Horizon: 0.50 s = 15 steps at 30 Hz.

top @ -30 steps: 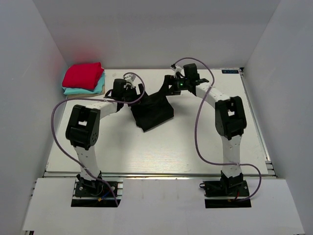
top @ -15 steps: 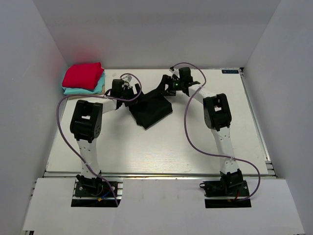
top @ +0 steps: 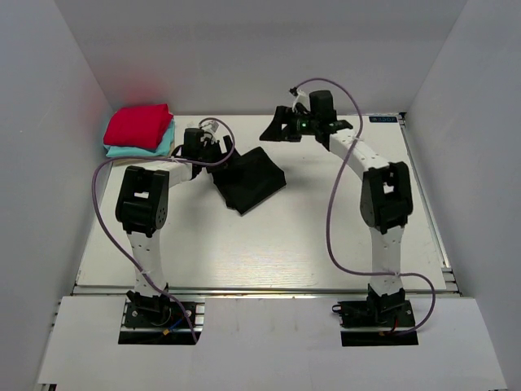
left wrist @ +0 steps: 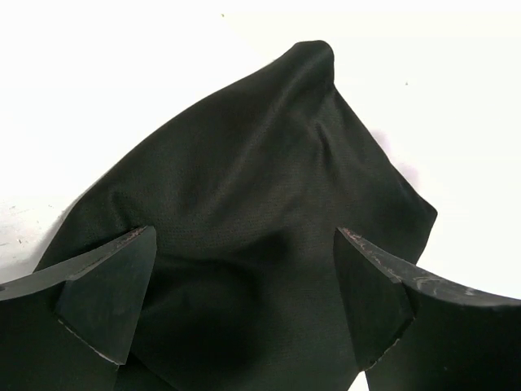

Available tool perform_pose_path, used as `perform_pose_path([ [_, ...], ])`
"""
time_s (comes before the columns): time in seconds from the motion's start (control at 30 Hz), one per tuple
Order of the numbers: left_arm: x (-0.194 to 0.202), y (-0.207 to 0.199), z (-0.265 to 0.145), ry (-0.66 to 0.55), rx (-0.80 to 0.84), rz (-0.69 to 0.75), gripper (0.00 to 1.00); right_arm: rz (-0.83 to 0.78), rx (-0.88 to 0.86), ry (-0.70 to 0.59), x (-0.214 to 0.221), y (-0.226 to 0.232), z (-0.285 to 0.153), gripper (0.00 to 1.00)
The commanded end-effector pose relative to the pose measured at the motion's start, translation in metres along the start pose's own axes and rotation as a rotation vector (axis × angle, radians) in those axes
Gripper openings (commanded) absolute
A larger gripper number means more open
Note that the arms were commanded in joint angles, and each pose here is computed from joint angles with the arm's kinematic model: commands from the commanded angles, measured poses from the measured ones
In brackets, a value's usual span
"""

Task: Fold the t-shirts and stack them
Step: Fold the long partially folded tshirt into a neat square

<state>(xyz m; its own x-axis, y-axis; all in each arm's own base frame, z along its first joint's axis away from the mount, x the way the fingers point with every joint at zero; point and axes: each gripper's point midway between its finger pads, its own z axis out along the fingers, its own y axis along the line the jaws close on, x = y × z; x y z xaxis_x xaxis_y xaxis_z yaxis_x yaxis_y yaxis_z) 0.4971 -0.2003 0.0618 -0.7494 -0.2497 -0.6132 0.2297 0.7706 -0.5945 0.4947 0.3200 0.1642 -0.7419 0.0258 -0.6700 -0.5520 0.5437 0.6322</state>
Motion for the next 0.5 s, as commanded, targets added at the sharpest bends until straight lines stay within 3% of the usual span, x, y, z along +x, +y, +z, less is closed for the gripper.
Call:
perform_pose_path([
  [0.0,-0.027,-0.017,-0.008,-0.057,0.043,0.055,1.00,-0.107,-0.140,-0.013,-0.006,0.072,-0.024,0.90],
  [0.17,-0.017,-0.007,0.001,-0.022,0.027,0.036,1.00,-0.062,-0.264,0.073,0.043,0.087,-0.011,0.90],
  [0.47,0.000,0.021,0.015,0.016,-0.034,0.008,1.00,0.212,-0.210,0.181,0.132,0.009,0.027,0.90],
])
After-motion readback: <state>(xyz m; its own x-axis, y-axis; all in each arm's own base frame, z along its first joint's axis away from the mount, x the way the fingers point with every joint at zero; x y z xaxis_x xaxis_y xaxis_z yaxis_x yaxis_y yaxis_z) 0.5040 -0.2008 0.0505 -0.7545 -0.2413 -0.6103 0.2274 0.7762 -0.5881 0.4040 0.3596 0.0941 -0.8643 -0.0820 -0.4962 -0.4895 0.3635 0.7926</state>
